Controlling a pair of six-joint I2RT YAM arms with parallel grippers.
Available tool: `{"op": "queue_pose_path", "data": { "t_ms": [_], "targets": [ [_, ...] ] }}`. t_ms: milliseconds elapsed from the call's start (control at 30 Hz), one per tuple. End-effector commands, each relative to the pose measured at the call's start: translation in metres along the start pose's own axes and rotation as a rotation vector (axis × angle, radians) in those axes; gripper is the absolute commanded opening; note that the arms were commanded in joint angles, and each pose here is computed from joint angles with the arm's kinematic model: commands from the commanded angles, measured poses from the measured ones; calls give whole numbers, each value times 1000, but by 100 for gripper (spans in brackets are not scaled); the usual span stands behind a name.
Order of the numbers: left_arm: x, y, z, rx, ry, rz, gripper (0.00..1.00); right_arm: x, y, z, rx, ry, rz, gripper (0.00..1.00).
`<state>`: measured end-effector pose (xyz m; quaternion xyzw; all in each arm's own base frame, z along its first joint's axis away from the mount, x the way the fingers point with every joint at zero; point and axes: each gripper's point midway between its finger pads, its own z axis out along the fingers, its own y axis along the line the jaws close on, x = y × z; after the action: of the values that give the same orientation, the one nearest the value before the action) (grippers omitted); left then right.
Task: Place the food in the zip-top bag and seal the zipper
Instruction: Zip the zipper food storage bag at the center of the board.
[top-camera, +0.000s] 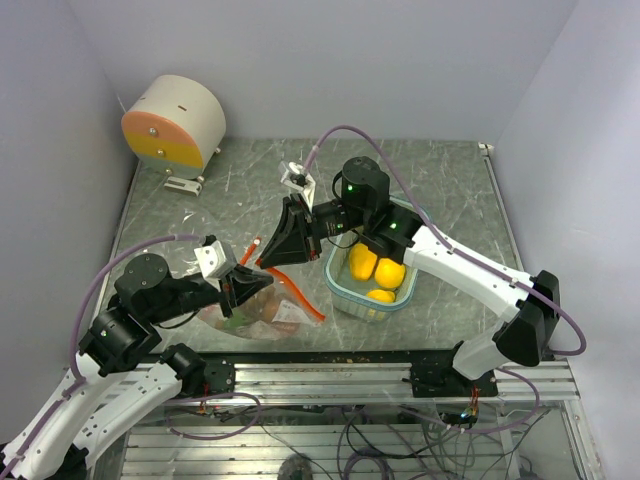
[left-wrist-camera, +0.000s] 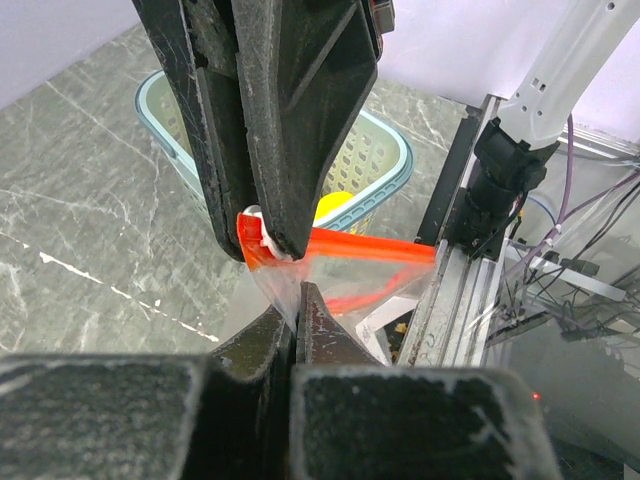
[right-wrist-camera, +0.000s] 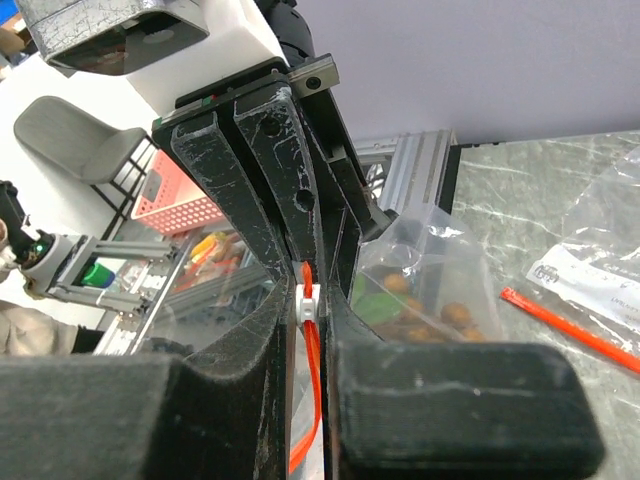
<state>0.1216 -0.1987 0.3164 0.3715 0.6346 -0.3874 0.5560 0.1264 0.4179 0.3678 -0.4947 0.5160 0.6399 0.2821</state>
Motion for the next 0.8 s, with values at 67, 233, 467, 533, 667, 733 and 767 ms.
{"op": "queue_pose_path", "data": {
  "t_ms": [67, 233, 467, 533, 667, 733, 767],
  "targets": [
    [-24, 4, -12, -54, -54, 42, 7, 6, -4, -5, 18, 9, -31, 5],
    [-30, 6, -19, -85, -76, 54, 7, 17, -11, -7, 38, 39, -43, 5],
    [-42, 3, -25, -92, -126, 52, 7, 34, -24, -7, 72, 74, -31, 5],
    [-45, 4, -27, -103, -134, 52, 7, 39, -27, -8, 84, 85, -31, 5],
    [-50, 6, -33, -135, -156, 53, 7, 46, -31, -11, 107, 103, -35, 5],
    [-54, 8, -38, -156, -169, 53, 7, 49, -31, -12, 111, 107, -36, 5],
    [-55, 9, -40, -167, -177, 54, 7, 51, -32, -12, 112, 111, -36, 5]
  ]
}}
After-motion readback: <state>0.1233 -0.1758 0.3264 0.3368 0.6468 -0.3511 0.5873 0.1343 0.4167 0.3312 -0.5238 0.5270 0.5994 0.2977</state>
